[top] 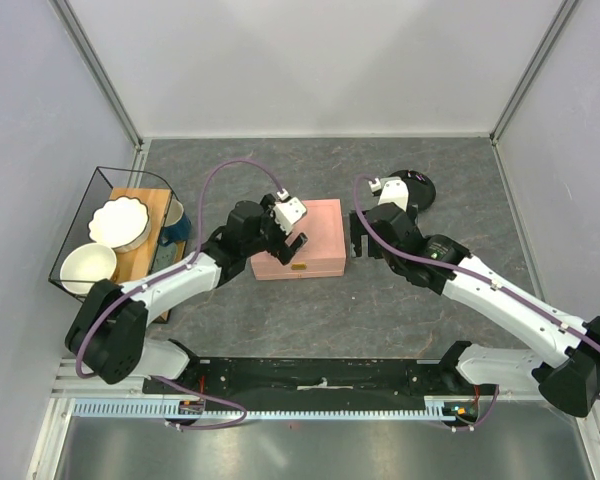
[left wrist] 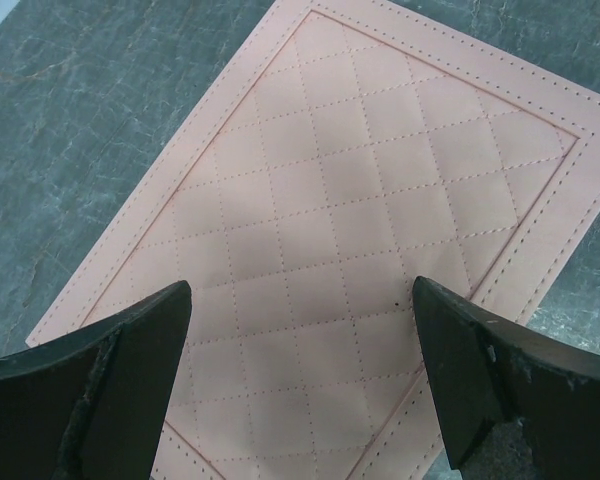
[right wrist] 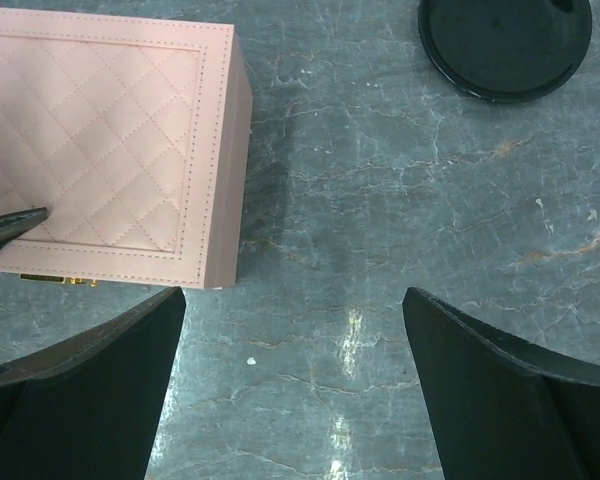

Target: Organize the mixed jewelry

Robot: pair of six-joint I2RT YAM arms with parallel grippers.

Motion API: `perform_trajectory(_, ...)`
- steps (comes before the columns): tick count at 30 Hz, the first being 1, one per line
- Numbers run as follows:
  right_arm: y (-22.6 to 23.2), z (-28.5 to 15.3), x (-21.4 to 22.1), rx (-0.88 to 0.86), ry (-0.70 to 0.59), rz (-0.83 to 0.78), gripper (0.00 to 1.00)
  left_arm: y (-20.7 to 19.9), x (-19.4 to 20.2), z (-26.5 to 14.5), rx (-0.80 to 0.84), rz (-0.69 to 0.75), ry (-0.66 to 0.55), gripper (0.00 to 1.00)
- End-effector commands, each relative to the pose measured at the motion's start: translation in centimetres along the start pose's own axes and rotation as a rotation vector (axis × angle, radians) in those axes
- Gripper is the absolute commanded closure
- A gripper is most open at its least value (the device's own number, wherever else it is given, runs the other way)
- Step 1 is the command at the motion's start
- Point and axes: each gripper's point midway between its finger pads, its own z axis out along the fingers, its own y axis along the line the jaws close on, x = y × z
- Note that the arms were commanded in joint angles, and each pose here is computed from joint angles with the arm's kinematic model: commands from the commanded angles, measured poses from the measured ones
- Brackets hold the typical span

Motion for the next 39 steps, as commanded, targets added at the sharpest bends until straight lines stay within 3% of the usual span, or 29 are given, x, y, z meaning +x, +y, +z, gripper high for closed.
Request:
perform_trajectory(1, -0.2, 0.2, 0.0, 0.014, -0.015, 0.024, 0.02, -0.9, 5.8, -0.8, -0.011, 0.052, 0.149, 0.01)
perform_trajectory(12, -0.2, 0.6, 0.7, 0.019, 0.004, 0.032, 0.02, -4.3, 9.4, 0.3, 0.03, 0.161, 0.228, 0.02)
perform_trajectory(20, -0.3, 0.6, 1.0, 0.024, 0.011, 0.031, 0.02, -4.3, 12.0, -0.4, 0.008, 0.224, 0.304, 0.02)
perform_trajectory(25, -0.3, 0.9, 1.6, 0.03, 0.027, 0.031, 0.02, -4.1, 12.1, -1.2, -0.006, 0.244, 0.291, 0.02)
perform_trajectory(31, -0.2, 0.6, 0.3, 0.028, -0.001, 0.044, 0.02, -2.7, 7.4, -2.6, -0.067, 0.217, 0.183, 0.01)
perform_trajectory(39, -1.6, -0.8, -4.7, 0.128, -0.109, 0.006, 0.02, 0.8, -3.6, -6.7, -0.173, 0.123, -0.02, 0.01)
